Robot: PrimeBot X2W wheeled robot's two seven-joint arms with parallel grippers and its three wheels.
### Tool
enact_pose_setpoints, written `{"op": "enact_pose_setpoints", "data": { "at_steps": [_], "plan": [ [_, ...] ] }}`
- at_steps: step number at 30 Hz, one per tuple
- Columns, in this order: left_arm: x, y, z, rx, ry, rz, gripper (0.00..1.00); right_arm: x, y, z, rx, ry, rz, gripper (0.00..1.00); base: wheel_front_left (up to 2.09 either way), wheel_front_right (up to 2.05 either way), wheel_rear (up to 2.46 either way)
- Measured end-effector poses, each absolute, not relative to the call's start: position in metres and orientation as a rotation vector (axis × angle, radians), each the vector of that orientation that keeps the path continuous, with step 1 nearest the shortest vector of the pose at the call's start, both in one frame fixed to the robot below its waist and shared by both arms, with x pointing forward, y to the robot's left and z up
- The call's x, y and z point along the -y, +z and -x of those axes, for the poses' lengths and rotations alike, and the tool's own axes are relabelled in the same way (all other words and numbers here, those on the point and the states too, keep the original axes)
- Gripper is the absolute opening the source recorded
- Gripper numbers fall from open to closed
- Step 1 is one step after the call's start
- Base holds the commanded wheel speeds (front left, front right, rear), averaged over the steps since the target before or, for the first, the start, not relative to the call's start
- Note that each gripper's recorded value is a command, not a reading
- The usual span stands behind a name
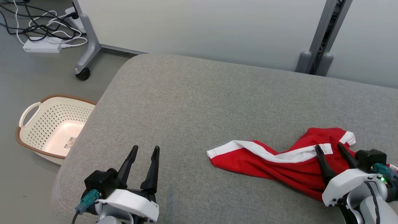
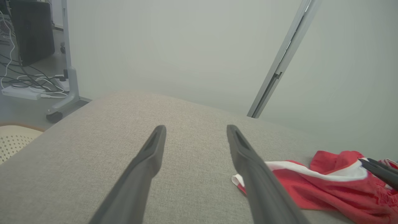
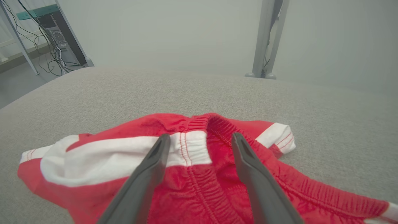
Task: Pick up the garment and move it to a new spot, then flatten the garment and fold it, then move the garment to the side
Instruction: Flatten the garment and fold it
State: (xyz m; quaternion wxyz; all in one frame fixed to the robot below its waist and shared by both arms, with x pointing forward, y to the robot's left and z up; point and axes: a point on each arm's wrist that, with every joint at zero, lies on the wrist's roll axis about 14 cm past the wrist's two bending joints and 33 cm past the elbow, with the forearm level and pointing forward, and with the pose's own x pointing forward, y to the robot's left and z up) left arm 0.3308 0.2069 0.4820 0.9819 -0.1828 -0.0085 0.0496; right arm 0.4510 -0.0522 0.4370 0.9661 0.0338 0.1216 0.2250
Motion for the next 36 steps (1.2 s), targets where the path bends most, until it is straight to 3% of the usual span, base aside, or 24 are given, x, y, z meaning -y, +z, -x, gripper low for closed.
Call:
{"op": "enact_pose_setpoints", "data": {
  "at_steps": [6,7,8,23,36],
  "plan": [
    [-0.209,0.482,-0.330,0.019,0.105,0.368,1.00,0.050,0.433,-0.449,-0.265,0.463,-0.072,1.00,0.00,0.00,0.00],
    [-0.208,0.483,-0.331,0.020,0.104,0.367,1.00,0.048,0.433,-0.449,-0.266,0.467,-0.079,0.65,0.00,0.00,0.00],
    [-0.208,0.483,-0.331,0.020,0.103,0.367,1.00,0.048,0.433,-0.449,-0.266,0.468,-0.082,0.00,0.00,0.00,0.00],
    [-0.206,0.488,-0.329,0.037,0.089,0.349,1.00,0.068,0.463,-0.453,-0.157,0.429,-0.119,0.00,0.00,0.00,0.00],
    [-0.149,0.464,-0.340,-0.067,-0.084,0.351,1.00,0.129,0.436,-0.404,-0.252,0.274,-0.182,0.00,0.00,0.00,0.00]
  ]
}}
